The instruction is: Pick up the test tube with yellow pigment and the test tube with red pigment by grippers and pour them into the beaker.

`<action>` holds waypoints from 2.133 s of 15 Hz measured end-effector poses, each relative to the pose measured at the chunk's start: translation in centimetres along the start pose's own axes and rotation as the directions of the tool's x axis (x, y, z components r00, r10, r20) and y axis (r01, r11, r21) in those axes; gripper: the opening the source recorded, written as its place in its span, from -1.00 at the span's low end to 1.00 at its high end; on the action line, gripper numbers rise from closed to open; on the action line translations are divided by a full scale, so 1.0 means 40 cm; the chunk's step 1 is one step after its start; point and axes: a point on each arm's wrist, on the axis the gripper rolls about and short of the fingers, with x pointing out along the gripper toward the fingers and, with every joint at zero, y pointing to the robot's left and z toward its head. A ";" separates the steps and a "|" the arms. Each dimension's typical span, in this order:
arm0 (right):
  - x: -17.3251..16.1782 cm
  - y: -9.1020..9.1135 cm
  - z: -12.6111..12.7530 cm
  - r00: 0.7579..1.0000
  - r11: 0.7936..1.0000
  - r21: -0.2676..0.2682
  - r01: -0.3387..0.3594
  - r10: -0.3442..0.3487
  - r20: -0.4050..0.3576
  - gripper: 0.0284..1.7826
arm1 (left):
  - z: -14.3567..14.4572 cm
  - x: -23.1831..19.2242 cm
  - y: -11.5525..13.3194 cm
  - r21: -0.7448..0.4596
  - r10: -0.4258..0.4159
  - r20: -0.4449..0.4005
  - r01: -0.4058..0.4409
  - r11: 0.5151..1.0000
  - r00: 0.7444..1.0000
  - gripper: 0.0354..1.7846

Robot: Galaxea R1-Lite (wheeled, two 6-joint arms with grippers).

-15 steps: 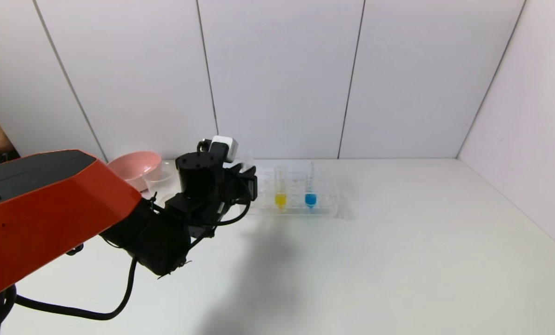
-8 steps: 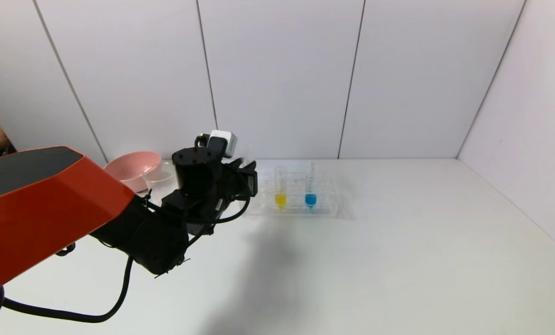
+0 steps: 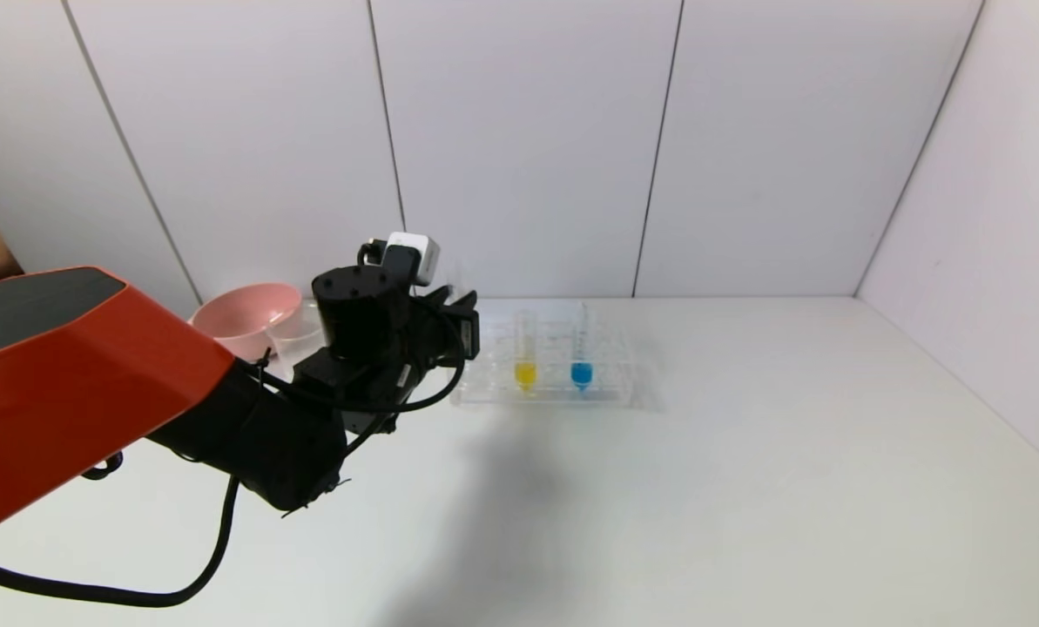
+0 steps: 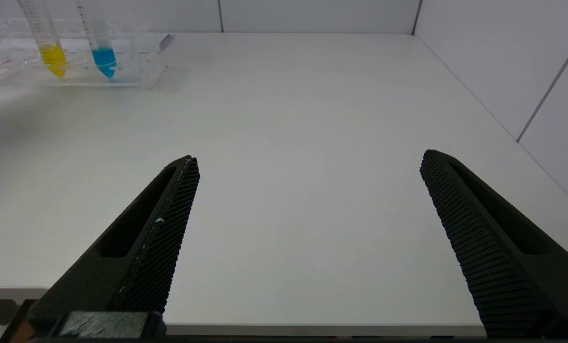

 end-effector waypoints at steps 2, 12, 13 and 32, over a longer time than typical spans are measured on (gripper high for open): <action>0.000 0.000 0.000 1.000 1.000 0.000 0.001 -0.001 0.000 0.91 | 0.012 -0.003 0.009 -0.002 0.008 0.013 -0.008 1.000 1.000 -0.54; 0.000 0.000 0.000 1.000 1.000 0.001 0.000 0.000 0.000 0.91 | 0.095 -0.071 0.116 0.080 0.114 0.002 -0.114 0.990 0.993 -0.54; 0.000 0.000 0.000 1.000 1.000 0.001 0.000 0.000 0.000 0.91 | 0.108 -0.081 0.122 0.080 0.120 0.000 -0.120 0.990 0.993 -0.54; 0.000 0.000 0.000 1.000 1.000 0.001 0.001 -0.001 0.000 0.91 | 0.209 -0.215 0.364 0.087 0.280 0.021 -0.281 0.956 0.960 -0.54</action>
